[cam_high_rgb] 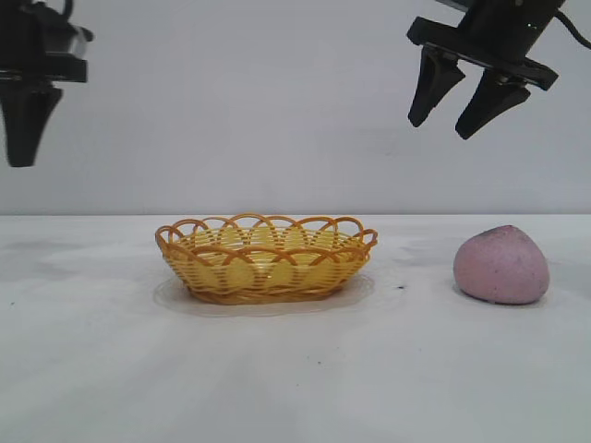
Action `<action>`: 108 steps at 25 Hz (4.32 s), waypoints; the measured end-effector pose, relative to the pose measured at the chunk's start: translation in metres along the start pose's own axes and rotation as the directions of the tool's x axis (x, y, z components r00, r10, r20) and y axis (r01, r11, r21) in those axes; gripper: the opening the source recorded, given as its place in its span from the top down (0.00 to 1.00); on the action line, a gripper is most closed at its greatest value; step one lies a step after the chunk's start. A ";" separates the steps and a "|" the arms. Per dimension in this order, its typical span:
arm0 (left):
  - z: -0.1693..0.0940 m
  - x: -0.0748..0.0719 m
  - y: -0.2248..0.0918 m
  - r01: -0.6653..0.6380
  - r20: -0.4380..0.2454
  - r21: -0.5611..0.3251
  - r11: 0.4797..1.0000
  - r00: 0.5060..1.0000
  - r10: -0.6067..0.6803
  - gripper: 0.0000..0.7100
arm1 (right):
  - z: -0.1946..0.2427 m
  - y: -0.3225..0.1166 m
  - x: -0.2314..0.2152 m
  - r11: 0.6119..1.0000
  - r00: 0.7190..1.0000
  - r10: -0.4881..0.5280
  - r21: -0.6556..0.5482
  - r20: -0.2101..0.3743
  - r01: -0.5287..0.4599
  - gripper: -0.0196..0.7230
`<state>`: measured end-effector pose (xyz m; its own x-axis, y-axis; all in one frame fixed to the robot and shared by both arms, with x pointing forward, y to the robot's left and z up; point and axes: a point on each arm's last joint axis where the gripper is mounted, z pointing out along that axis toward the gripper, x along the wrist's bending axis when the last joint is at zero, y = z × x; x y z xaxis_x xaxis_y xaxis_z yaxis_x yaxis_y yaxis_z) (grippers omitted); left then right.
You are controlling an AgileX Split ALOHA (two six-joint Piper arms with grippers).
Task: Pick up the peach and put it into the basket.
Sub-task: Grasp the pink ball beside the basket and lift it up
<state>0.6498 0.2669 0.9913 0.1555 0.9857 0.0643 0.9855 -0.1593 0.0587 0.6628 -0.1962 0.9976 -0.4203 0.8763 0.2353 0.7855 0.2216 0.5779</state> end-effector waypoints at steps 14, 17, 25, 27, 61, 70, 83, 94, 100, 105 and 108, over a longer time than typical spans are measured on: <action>-0.025 -0.002 -0.086 0.006 0.022 0.058 0.998 1.000 -0.008 0.45 | 0.000 -0.001 0.000 1.000 1.000 0.000 0.007 -0.004 0.000 0.34; -0.043 -0.003 -0.114 0.011 0.019 -0.003 1.000 1.000 -0.010 0.45 | 0.000 -0.001 0.000 1.000 1.000 0.000 0.007 -0.004 0.000 0.34; -0.073 -0.010 -0.202 0.043 0.036 -0.193 0.980 0.999 -0.037 0.45 | 0.000 -0.001 0.000 1.000 1.000 0.000 0.007 -0.004 0.000 0.34; -0.076 -0.012 -0.224 0.047 0.038 -0.238 0.970 0.998 -0.039 0.45 | 0.000 -0.001 0.000 1.000 1.000 0.000 0.007 -0.004 0.000 0.34; -0.078 -0.028 -0.416 0.066 0.042 -0.829 0.556 0.998 -0.055 0.45 | 0.000 -0.001 -0.001 1.000 1.000 -0.021 0.013 0.012 0.020 0.34; -0.078 -0.028 -0.416 0.069 0.042 -0.828 0.556 0.997 -0.062 0.45 | 0.000 -0.003 -0.002 0.999 0.999 -0.044 0.029 0.024 0.043 0.34; -0.078 -0.028 -0.416 0.103 0.037 -0.826 0.554 0.991 -0.128 0.45 | -0.001 -0.015 -0.003 0.979 0.993 -0.118 0.168 0.014 0.114 0.34; -0.078 -0.028 -0.416 0.103 0.037 -0.826 0.554 0.991 -0.128 0.45 | -0.007 -0.035 -0.005 0.922 0.999 -0.028 0.387 0.044 0.009 0.42; -0.078 -0.028 -0.416 0.103 0.037 -0.826 0.554 0.991 -0.128 0.45 | -0.007 -0.044 0.012 0.871 1.000 0.000 0.491 0.015 -0.008 0.49; -0.078 -0.028 -0.416 0.103 0.037 -0.826 0.554 0.991 -0.128 0.45 | -0.002 -0.048 0.031 0.838 0.996 -0.028 0.546 0.086 -0.024 0.49; -0.078 -0.028 -0.416 0.103 0.037 -0.826 0.554 0.991 -0.128 0.45 | 0.001 -0.050 0.039 0.830 0.993 -0.036 0.556 0.109 -0.031 0.49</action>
<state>0.2305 0.3009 1.0429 0.0305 0.9994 0.0189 0.5054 -0.0317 0.8623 0.6082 -0.1726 0.9770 -0.3962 0.9092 0.1280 0.9180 0.3947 0.0379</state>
